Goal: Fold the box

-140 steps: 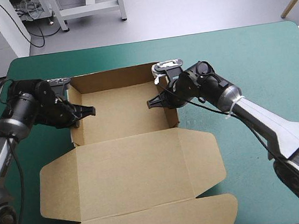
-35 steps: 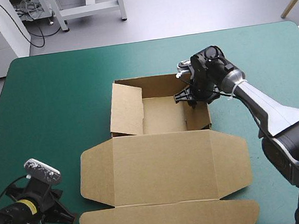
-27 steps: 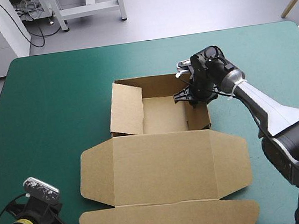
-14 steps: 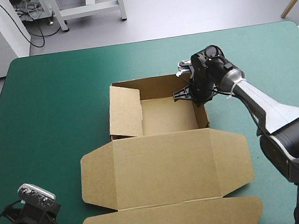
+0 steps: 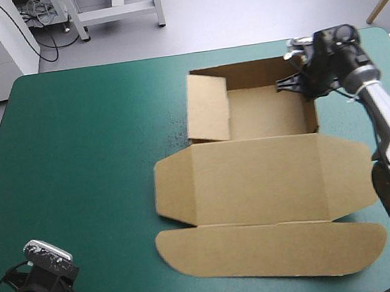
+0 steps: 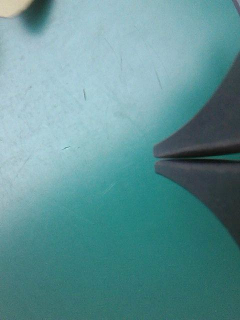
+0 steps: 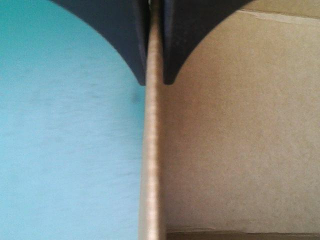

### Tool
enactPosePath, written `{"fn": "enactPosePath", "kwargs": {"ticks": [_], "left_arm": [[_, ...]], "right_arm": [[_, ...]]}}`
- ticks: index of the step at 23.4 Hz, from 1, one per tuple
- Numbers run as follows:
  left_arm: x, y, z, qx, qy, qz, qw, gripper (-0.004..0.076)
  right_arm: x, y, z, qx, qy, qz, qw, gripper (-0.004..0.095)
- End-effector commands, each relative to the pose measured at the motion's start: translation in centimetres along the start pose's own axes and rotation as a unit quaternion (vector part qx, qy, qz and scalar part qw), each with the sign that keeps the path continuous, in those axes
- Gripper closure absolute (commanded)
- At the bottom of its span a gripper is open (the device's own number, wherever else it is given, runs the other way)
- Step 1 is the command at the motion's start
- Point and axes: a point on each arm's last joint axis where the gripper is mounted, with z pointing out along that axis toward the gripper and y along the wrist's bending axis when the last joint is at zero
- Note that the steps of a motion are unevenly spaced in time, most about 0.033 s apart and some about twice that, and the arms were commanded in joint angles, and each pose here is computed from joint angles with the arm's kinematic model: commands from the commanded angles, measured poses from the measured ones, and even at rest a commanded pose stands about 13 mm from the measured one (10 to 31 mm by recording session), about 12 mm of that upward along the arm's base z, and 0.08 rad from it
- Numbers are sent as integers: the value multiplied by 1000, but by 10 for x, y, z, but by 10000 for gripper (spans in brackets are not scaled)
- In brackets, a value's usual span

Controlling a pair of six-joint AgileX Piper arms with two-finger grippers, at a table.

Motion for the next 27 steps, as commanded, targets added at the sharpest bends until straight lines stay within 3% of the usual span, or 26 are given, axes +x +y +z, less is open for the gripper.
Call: {"fn": "enactPosePath", "kwargs": {"ticks": [1, 4, 7, 9, 12, 15, 18, 27], "left_arm": [[-9, 2, -5, -3, -31, -5, 1000, 734], [-9, 2, -5, -4, -31, -4, 1000, 734], [-9, 2, -5, -6, -31, -3, 1000, 734], [-9, 2, -5, -6, -31, -3, 1000, 734], [-9, 2, -5, -6, -31, -3, 1000, 734], [-9, 2, -5, -6, -31, -3, 1000, 734], [-9, 2, -5, -6, -31, -3, 1000, 734], [-9, 2, -5, -6, -31, -3, 1000, 734]], "right_arm": [[-3, -72, -42, 50, -59, 34, 996, 927], [15, -173, -46, 107, -48, 136, 984, 927], [37, -231, -48, 126, -40, 216, 967, 927], [45, -247, -51, 132, -40, 243, 960, 927], [49, -254, -53, 159, -32, 236, 958, 885], [50, -255, -53, 162, -31, 228, 960, 679], [50, -254, -56, 162, -34, 228, 959, 577], [52, -244, -86, 165, -68, 228, 957, 571]]}}
